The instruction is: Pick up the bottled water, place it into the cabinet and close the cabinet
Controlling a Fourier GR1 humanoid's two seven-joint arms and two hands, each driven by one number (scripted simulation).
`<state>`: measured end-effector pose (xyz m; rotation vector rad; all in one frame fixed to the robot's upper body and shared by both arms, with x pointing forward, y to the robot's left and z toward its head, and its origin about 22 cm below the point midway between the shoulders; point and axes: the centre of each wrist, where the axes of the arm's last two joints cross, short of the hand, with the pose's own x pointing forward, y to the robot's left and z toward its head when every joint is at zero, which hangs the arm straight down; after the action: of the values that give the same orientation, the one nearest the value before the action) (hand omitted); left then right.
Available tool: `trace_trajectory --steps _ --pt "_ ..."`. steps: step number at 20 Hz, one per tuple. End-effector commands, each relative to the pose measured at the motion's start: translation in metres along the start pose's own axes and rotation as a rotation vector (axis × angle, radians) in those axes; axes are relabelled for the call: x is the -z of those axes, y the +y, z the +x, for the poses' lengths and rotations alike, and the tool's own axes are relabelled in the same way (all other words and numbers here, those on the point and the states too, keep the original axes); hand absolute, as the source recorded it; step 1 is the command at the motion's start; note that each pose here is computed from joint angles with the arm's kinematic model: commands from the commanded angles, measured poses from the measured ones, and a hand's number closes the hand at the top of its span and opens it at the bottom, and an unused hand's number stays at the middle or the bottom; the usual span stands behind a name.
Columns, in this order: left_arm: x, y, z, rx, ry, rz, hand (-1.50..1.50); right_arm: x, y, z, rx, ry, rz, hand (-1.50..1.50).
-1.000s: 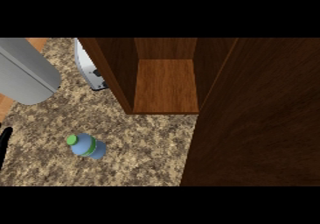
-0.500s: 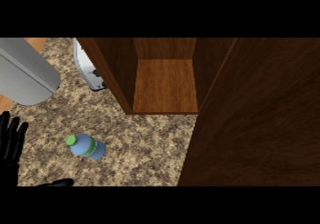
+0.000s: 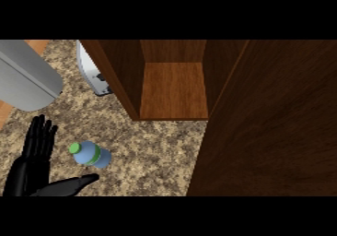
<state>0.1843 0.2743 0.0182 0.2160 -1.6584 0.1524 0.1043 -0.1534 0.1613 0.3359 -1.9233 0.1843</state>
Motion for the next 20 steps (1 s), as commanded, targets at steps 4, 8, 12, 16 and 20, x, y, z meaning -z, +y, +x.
trace_trajectory --steps 4,8,12,16,20 --pt "0.004 -0.004 -0.043 0.000 0.017 -0.043 -1.50 -0.009 -0.009 0.025 -0.070 -0.075 -0.026 -1.50" --pt "0.009 -0.010 -0.052 -0.017 0.045 -0.061 -1.50 -0.009 0.003 0.028 -0.068 -0.076 -0.035 -1.50" --pt "-0.013 -0.009 -0.080 -0.033 0.053 -0.032 -1.50 -0.005 0.002 0.029 -0.072 -0.065 -0.035 -1.50" --pt "0.011 -0.018 -0.093 -0.022 0.052 -0.018 -1.50 -0.003 -0.002 0.033 -0.081 -0.054 -0.026 -1.50" --pt "0.017 -0.009 -0.109 -0.024 0.059 -0.012 -1.50 -0.011 0.000 0.030 -0.075 -0.069 -0.048 -1.50"
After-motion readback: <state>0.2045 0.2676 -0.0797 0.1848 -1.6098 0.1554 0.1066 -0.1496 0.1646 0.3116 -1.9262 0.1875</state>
